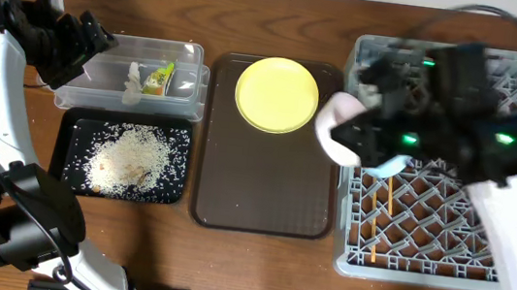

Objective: Sort waste into correct bins and load items into the dishwasher rack
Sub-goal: 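Carry the pink bowl with the right gripper and place it in the rack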

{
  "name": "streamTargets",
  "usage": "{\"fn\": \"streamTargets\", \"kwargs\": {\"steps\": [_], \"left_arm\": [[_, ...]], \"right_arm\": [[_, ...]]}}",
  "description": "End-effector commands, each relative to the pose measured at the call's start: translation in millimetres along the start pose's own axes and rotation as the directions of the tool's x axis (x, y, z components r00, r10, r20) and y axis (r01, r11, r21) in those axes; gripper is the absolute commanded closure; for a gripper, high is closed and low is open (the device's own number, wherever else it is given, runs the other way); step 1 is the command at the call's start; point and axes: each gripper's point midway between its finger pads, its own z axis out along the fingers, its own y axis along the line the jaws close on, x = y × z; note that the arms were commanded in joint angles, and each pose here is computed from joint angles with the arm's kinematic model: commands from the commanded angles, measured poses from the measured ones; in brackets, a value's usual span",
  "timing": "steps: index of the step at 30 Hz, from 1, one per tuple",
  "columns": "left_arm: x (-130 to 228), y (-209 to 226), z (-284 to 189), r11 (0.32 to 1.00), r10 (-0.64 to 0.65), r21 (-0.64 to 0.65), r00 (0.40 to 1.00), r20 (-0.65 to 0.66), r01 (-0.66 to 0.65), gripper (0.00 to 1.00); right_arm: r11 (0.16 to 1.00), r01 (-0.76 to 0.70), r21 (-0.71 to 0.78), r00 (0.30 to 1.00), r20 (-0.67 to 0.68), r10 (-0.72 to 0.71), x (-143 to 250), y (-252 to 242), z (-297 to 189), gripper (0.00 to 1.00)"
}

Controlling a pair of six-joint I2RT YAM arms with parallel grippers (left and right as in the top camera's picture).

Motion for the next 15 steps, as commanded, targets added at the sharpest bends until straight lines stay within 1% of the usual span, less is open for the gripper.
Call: {"fn": "streamTargets", "kwargs": {"steps": [1, 5, 10, 13, 15], "left_arm": [[-1, 1, -2, 1.0, 0.004, -0.002, 1.0, 0.004, -0.004, 0.09], [-1, 1, -2, 1.0, 0.004, -0.002, 1.0, 0.004, -0.004, 0.09], [-1, 1, -2, 1.0, 0.004, -0.002, 1.0, 0.004, -0.004, 0.09], [-1, 1, -2, 1.0, 0.004, -0.002, 1.0, 0.004, -0.004, 0.09], [-1, 1, -2, 1.0, 0.004, -0.002, 1.0, 0.004, -0.004, 0.09]], "right_arm": [[0.974, -0.059, -0.218, 0.996, 0.046, 0.07, 8, 32, -25, 0.99], [0.945, -0.094, -0.312, 0.987, 0.092, 0.129, 21, 34, -39, 0.99], [0.92, -0.169, -0.355, 0.965, 0.128, 0.227, 44, 12, -37, 0.99], [0.879, -0.235, -0.415, 0.935, 0.15, 0.321, 60, -8, -33, 0.99], [0.842, -0.245, -0.481, 0.914, 0.175, 0.366, 67, -16, -34, 0.99]]}}
